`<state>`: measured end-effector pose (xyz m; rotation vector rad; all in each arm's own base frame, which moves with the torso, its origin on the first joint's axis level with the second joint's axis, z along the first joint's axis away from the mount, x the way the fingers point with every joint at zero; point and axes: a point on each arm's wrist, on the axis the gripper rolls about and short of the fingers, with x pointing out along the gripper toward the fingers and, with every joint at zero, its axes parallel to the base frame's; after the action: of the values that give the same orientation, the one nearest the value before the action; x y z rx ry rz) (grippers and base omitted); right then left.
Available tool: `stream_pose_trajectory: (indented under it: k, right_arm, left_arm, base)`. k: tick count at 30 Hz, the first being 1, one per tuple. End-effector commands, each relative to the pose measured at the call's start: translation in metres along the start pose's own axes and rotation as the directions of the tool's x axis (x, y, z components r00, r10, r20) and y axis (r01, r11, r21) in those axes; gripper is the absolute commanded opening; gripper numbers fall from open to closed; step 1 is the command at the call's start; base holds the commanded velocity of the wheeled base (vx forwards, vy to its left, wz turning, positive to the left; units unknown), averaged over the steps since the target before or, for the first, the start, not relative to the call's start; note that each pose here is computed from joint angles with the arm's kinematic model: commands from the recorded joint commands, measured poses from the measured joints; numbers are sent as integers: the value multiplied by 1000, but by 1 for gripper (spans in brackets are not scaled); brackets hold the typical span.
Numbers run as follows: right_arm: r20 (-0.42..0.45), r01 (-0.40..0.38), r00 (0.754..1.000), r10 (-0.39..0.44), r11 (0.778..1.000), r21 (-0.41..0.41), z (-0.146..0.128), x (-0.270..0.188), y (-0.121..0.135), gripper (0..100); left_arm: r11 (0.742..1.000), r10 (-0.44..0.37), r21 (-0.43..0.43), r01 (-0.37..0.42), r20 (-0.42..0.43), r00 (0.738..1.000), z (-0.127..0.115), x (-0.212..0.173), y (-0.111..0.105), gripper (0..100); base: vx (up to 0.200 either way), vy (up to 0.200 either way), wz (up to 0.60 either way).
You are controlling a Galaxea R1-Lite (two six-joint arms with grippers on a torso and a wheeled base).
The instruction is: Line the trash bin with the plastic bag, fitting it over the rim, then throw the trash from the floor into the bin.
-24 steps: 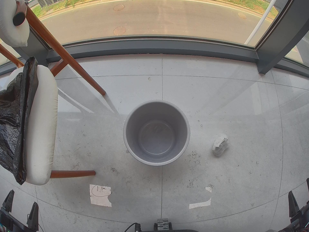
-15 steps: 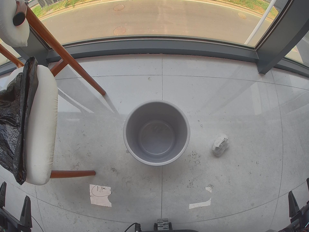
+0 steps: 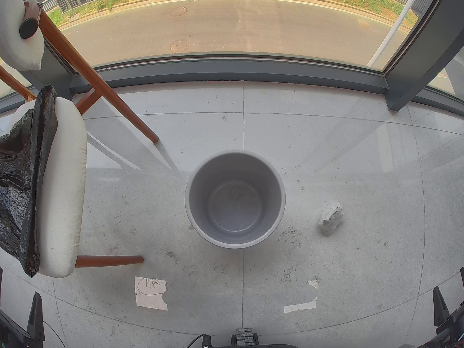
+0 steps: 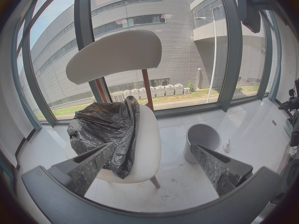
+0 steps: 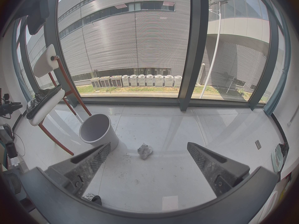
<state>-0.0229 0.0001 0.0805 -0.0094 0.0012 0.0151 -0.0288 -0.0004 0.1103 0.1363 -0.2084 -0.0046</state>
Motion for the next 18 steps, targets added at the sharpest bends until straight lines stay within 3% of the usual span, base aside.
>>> stream_pose_trajectory:
  k: [1,18]
  right_arm:
    - [-8,0,1000,0,1000,0,-5,1,0,100]
    - [-6,-2,1000,2,1000,-1,-5,0,0,100]
  left_arm:
    - [1000,10,-2,-10,28,1000,10,-1,2,100]
    - [1000,26,-3,-27,-198,980,48,41,9,100]
  base:
    - [0,0,0]
    - [0,0,0]
